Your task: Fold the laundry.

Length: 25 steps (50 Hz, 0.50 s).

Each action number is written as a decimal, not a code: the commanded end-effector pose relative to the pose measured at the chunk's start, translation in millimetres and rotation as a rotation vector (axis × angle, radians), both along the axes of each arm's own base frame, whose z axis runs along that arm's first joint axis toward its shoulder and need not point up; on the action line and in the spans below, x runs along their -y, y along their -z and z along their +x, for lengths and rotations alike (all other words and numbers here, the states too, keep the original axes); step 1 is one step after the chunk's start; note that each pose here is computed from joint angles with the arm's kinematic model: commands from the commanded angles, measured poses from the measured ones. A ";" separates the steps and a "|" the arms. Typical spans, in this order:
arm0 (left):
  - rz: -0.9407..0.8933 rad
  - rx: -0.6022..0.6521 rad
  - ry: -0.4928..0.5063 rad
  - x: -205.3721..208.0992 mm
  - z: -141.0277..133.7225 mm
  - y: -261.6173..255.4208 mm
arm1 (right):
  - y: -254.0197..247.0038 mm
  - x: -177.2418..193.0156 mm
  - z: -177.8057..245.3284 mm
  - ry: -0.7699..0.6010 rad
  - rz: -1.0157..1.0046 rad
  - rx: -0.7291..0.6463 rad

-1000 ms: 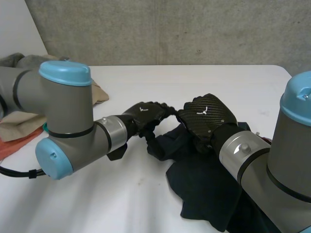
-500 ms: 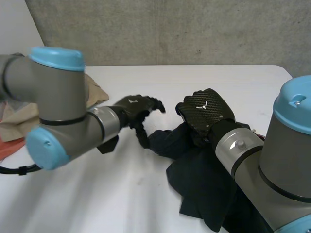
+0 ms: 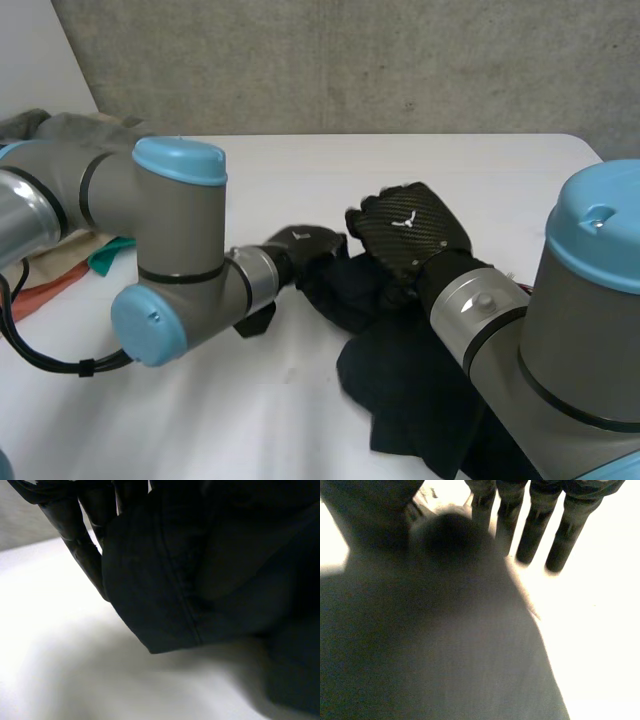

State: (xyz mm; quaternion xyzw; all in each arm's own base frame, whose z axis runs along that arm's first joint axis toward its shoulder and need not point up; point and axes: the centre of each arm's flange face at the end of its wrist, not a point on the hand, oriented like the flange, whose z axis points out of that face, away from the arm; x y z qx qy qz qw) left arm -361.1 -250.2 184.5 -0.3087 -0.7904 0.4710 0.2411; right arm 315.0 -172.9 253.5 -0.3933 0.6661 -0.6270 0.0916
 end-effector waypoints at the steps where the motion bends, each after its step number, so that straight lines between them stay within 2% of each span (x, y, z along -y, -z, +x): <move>1: -0.232 -0.071 -0.327 55.9 31.7 -62.8 | -23.0 17.8 -19.3 0.117 -0.049 0.056; 3: -0.365 -0.167 -0.350 71.2 37.2 -106.0 | -32.8 29.0 -27.9 0.157 -0.078 0.077; 7: -0.592 -0.367 -0.286 76.0 35.3 -185.4 | -44.3 47.5 -40.5 0.215 -0.110 0.105; 10: -0.687 -0.500 -0.211 65.0 29.4 -229.2 | -46.4 57.5 -48.7 0.251 -0.112 0.113; 13: -0.704 -0.576 -0.144 54.2 21.4 -246.9 | -44.5 63.1 -54.3 0.275 -0.104 0.115; 14: -0.696 -0.605 -0.094 47.2 13.1 -249.2 | -43.0 66.4 -58.1 0.290 -0.097 0.114; 17: -0.660 -0.620 0.002 36.4 -4.8 -240.1 | -38.8 71.0 -63.5 0.306 -0.087 0.112; 18: -0.622 -0.609 0.075 28.1 -19.0 -226.5 | -35.5 73.8 -67.1 0.316 -0.078 0.108; 20: -0.564 -0.581 0.147 20.9 -33.1 -204.9 | -31.8 76.1 -70.9 0.326 -0.068 0.102; 21: -0.500 -0.543 0.211 13.8 -46.2 -178.1 | -30.0 77.3 -72.8 0.330 -0.063 0.099; 25: -0.397 -0.435 0.319 0.5 -69.9 -108.8 | -21.0 85.0 -82.6 0.345 -0.044 0.090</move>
